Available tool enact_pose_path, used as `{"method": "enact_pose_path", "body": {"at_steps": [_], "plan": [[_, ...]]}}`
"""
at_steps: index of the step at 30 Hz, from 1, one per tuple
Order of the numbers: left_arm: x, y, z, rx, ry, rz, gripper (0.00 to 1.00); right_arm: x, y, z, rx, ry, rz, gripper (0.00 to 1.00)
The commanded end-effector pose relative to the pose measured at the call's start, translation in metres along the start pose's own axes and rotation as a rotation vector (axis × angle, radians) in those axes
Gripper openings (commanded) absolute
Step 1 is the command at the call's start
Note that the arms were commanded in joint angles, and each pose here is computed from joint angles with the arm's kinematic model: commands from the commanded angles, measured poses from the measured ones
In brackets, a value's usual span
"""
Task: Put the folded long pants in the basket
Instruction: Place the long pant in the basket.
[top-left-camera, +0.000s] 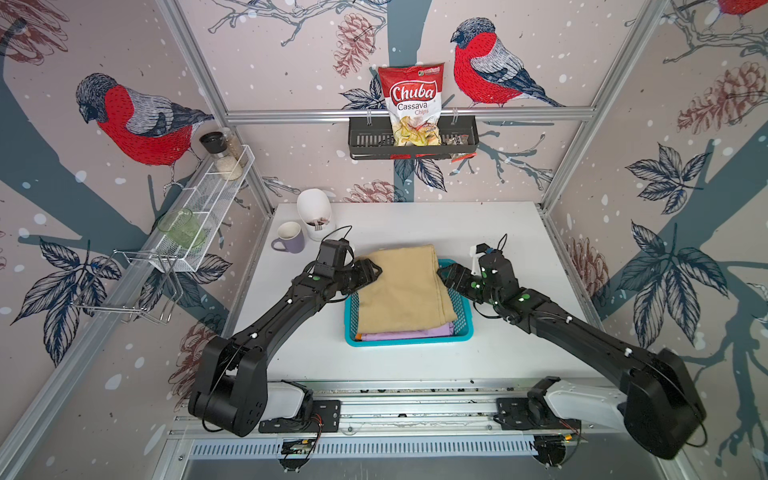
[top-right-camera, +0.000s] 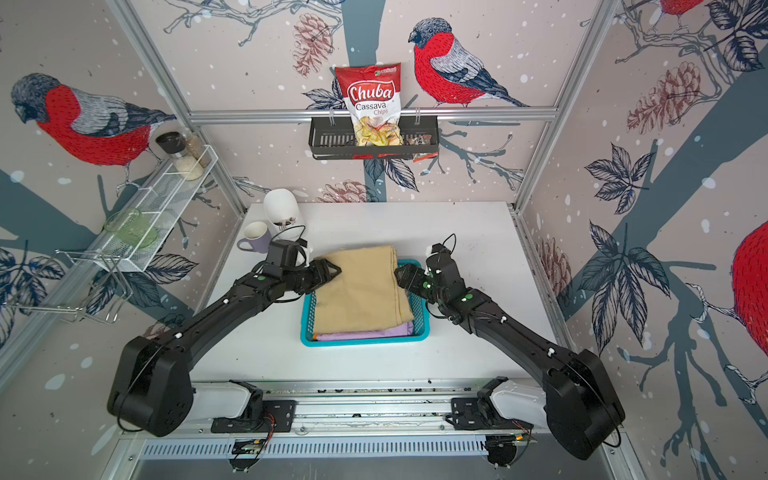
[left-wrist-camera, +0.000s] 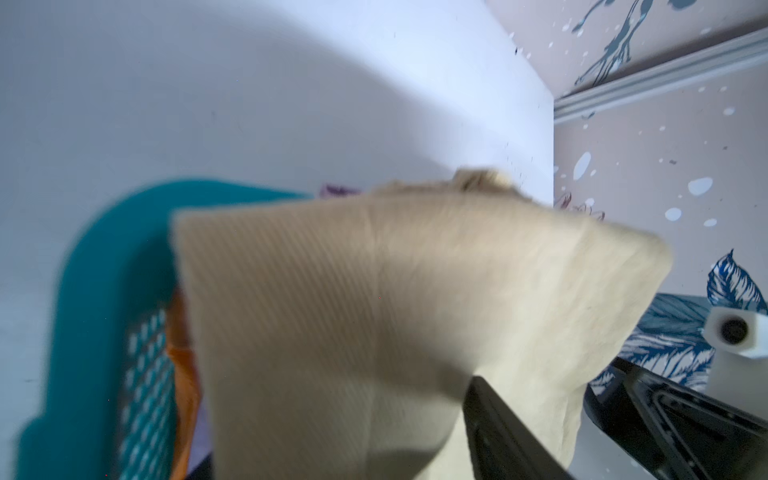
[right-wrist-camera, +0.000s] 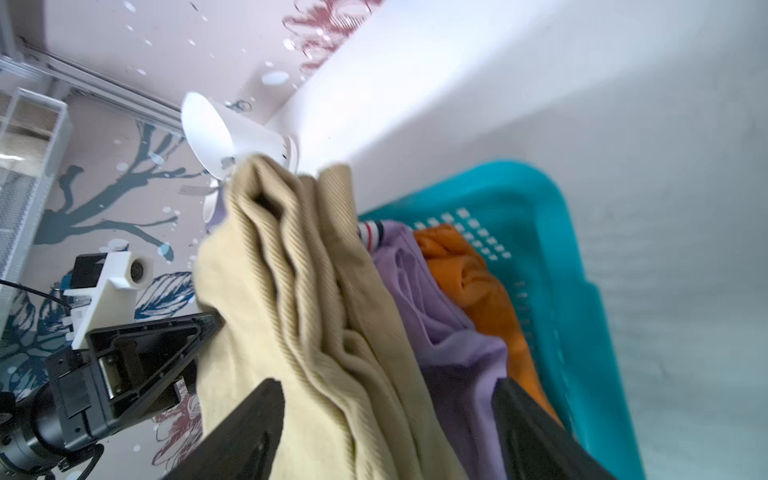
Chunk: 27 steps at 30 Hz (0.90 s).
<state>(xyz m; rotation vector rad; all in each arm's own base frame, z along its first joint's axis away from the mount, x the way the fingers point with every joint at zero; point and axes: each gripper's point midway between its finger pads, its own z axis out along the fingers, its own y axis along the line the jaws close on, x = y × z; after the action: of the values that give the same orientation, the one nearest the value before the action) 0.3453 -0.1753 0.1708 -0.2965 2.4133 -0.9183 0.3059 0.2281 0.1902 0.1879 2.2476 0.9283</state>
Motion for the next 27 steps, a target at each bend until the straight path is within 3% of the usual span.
{"method": "enact_pose_path", "body": {"at_steps": [1,4,5,8,10,11,15,20,25,27], "plan": [[-0.024,0.004,-0.017,-0.065,-0.07,0.038,0.69,-0.019,0.007,-0.009,0.009,-0.045,-0.082,0.82],[-0.045,-0.011,-0.031,-0.045,-0.137,0.044,0.66,-0.027,0.034,-0.006,-0.081,-0.038,-0.089,0.73],[-0.045,-0.02,-0.033,-0.001,-0.141,0.043,0.6,-0.025,0.043,-0.002,-0.123,-0.015,-0.084,0.65],[-0.037,-0.044,-0.031,0.148,-0.125,0.031,0.2,-0.008,0.064,0.019,-0.212,0.077,-0.089,0.34],[-0.023,-0.051,-0.024,0.176,-0.101,0.046,0.0,0.005,0.074,0.033,-0.241,0.13,-0.107,0.14],[-0.015,-0.051,-0.019,0.17,-0.082,0.057,0.0,0.012,0.076,0.04,-0.252,0.157,-0.11,0.08],[0.011,-0.028,-0.002,0.093,-0.035,0.026,0.0,0.028,0.067,0.062,-0.275,0.21,-0.064,0.01],[-0.013,0.009,-0.028,-0.142,-0.177,0.023,0.0,0.033,0.015,0.084,-0.207,0.207,0.047,0.0],[-0.046,0.009,-0.074,-0.166,-0.344,0.034,0.25,0.043,-0.008,0.096,-0.156,0.235,0.051,0.0],[-0.049,-0.005,-0.078,-0.104,-0.347,0.046,0.28,0.042,0.003,0.095,-0.143,0.242,0.0,0.0]]}}
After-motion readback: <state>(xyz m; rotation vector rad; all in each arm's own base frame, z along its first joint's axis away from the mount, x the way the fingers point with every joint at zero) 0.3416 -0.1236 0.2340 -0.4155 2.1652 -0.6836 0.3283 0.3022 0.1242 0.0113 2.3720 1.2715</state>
